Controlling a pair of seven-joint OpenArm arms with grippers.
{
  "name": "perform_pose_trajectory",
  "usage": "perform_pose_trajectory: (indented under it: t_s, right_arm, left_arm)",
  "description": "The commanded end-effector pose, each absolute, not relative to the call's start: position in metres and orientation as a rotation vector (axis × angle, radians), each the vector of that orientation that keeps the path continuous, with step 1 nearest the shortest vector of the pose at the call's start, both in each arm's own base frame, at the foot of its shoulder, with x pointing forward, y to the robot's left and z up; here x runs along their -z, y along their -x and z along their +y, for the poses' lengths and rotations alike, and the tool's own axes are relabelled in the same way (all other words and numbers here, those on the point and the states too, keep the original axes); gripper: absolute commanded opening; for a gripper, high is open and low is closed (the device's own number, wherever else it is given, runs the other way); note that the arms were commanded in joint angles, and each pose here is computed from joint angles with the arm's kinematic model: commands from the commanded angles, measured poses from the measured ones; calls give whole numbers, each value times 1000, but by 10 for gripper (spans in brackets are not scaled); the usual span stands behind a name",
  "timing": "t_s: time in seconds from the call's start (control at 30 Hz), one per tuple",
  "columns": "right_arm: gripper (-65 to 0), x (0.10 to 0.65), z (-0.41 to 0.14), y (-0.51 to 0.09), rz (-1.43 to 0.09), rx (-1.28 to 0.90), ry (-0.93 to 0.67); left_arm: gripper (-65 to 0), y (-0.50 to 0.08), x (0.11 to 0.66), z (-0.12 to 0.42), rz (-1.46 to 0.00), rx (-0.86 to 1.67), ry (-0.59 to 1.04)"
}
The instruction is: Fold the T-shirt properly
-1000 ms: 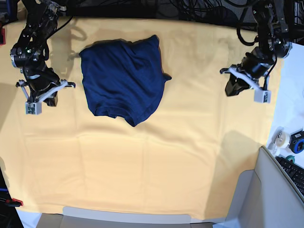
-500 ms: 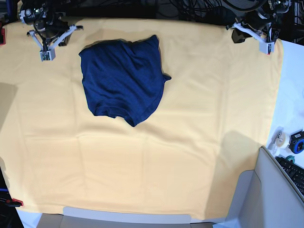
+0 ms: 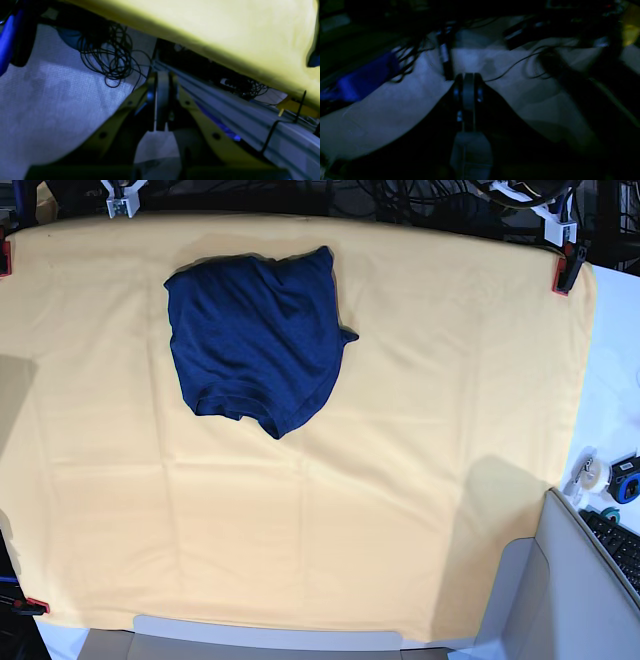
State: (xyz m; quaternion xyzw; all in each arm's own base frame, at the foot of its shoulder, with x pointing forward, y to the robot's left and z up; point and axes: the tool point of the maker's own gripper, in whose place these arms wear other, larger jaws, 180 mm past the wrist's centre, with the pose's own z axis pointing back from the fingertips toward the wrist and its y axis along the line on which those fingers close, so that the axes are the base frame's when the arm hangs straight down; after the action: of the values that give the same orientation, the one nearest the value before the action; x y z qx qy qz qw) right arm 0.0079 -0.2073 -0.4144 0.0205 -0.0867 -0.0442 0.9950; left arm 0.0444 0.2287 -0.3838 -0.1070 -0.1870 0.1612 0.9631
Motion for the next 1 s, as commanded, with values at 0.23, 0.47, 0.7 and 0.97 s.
perform_pose_trajectory:
  t_s: [0.23,0.47,0.7,0.97]
  right_arm:
    - [-650,425,-216,4,-118,63,6]
    - [-650,460,-207,33,36,-48,40]
    - [-650,524,-178,76,206,-70,-55]
    - [-650,586,-160,113,316,10,-132]
  left_arm:
    - [-650,-27,401,207,-303,-319,275]
    - [-650,16,464,192,-104,-405,325]
    - [-650,41,532,179,59,-422,338]
    - [-650,52,594,165,80,-384,284]
